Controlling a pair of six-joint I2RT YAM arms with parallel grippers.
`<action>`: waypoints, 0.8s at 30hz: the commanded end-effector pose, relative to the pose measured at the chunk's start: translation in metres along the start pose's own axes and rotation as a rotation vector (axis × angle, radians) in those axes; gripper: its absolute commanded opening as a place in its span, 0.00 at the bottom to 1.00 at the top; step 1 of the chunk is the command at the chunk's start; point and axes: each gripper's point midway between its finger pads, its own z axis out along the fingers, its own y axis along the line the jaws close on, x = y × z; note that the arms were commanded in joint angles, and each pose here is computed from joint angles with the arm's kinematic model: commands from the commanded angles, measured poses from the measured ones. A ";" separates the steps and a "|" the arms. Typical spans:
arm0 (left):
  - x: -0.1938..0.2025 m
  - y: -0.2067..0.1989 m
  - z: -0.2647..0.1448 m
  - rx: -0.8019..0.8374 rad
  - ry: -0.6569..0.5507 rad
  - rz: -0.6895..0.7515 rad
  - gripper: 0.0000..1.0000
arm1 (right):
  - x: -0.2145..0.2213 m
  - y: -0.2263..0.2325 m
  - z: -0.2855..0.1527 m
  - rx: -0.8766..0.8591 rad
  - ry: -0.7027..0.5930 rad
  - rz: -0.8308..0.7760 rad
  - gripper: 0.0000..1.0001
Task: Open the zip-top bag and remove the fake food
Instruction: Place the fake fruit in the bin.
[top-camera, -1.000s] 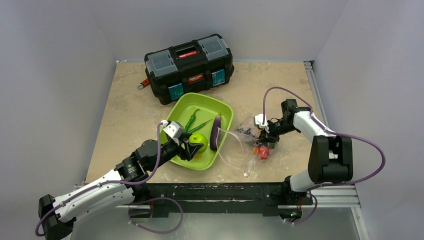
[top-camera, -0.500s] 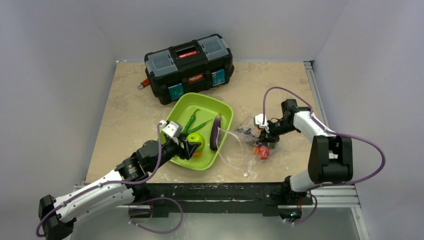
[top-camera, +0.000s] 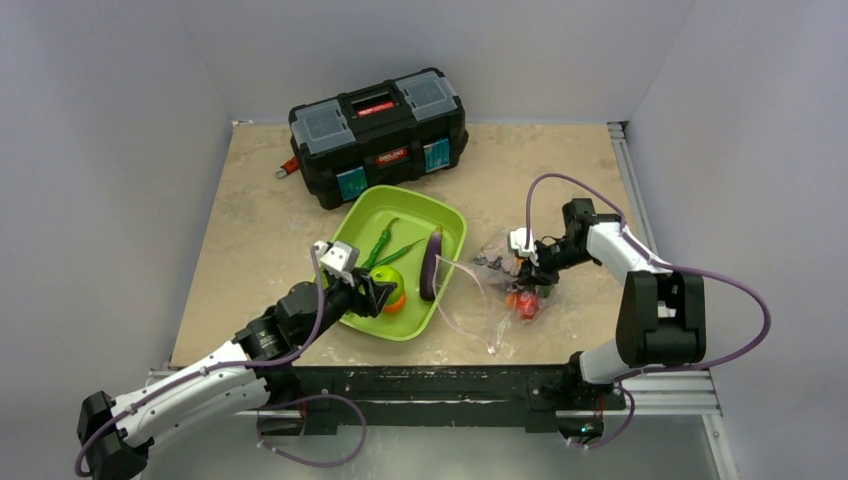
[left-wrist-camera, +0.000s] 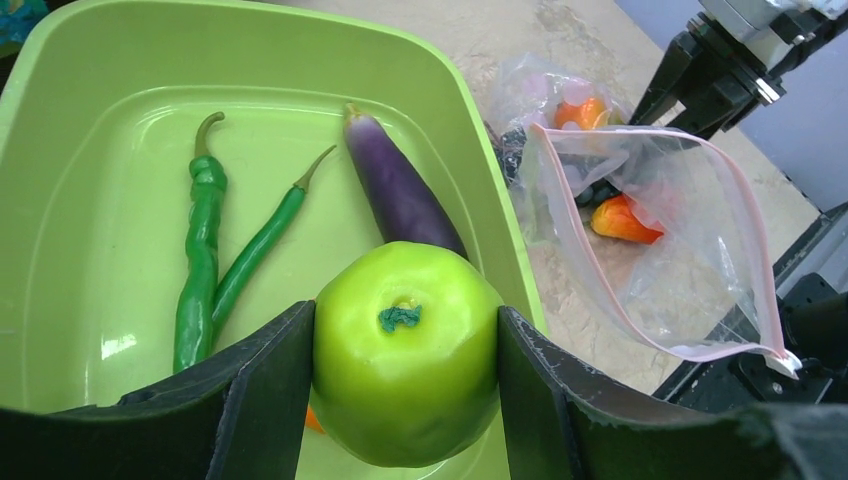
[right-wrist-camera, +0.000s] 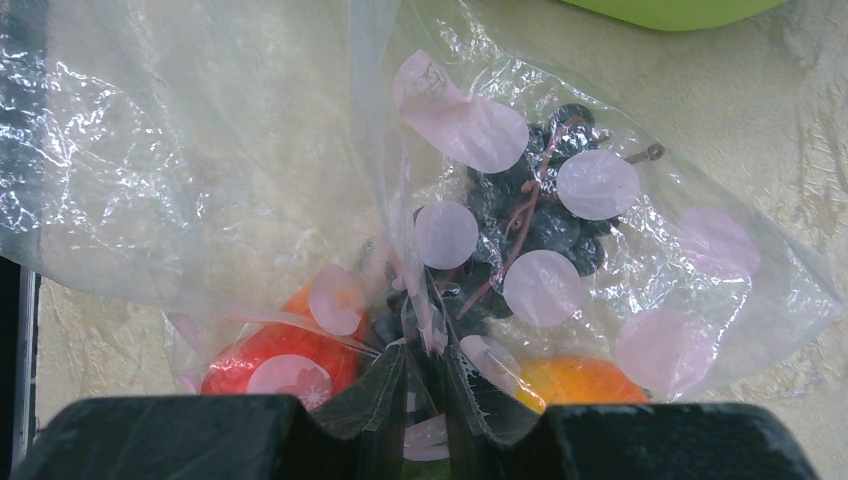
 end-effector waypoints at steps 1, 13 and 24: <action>-0.008 0.008 0.004 -0.044 -0.038 -0.067 0.00 | -0.003 -0.002 -0.003 -0.003 -0.008 -0.003 0.19; 0.001 0.028 0.015 -0.075 0.009 -0.197 0.00 | -0.003 -0.002 -0.002 -0.006 -0.009 -0.001 0.19; 0.009 0.036 0.025 -0.086 0.067 -0.264 0.00 | -0.003 -0.002 -0.003 -0.007 -0.009 -0.002 0.19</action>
